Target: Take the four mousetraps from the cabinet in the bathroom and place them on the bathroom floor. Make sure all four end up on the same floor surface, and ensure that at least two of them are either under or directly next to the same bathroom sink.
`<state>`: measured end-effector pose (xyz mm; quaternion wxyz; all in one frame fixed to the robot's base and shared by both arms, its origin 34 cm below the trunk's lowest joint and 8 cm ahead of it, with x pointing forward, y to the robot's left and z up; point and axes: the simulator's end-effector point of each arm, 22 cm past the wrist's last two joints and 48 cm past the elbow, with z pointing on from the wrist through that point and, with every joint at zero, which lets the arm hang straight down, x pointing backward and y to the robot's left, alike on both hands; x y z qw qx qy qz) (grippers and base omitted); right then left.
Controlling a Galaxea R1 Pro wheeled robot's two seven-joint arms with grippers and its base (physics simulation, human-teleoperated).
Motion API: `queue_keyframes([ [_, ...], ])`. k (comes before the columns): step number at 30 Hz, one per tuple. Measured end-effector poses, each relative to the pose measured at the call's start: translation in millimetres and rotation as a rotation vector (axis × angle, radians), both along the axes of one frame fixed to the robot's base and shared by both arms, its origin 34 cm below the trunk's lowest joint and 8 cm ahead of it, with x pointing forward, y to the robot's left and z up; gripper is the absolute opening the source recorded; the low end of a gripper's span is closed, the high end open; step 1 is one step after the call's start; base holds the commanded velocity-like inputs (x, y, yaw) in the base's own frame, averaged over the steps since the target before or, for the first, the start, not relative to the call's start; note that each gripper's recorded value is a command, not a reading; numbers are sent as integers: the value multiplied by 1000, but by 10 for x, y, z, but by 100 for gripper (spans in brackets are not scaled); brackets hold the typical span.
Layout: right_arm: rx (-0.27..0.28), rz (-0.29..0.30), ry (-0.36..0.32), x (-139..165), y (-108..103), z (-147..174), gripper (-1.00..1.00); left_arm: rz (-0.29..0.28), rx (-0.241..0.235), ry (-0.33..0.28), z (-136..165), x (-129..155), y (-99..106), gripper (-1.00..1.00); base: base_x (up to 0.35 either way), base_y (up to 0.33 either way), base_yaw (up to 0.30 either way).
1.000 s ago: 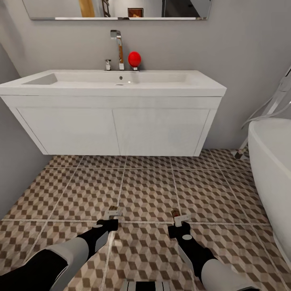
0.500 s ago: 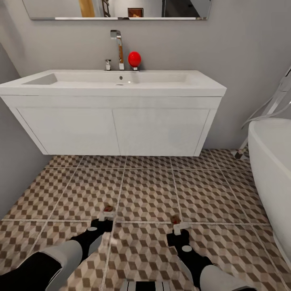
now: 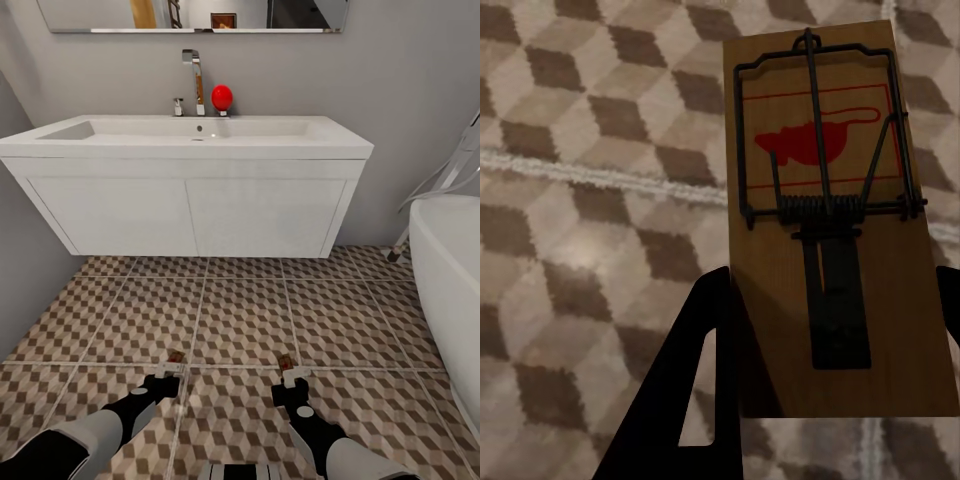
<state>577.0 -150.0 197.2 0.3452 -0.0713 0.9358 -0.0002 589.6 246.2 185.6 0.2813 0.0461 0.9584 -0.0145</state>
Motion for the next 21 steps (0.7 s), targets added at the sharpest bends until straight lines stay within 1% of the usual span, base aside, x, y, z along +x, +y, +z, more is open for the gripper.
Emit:
queue_keyframes([
  [4, -1, 0, 0, 1, -6, -1, -100, -3, -10, 1, -5, -11, -63, -100, 0, 0, 0],
  [8, 0, -1, 0, 0, -4, 0, -100, -8, -23, -26, 15, 6, -155, -100, 0, 0, 0],
  [13, -1, -1, -1, 1, -11, -1, -100, -10, -30, -33, -1, -40, -205, -100, 0, 0, 0],
  [16, -2, 1, -1, 2, -8, 1, -100, -14, -40, -29, -15, -76, -285, -100, 0, 0, 0],
  [18, -2, 5, -2, 3, -4, 2, -100, -16, -46, -17, -56, -163, -332, -100, 0, 0, 0],
  [21, -5, 13, -3, 4, 4, 3, -100, -14, -49, -7, -93, -241, -350, -100, 0, 0, 0],
])
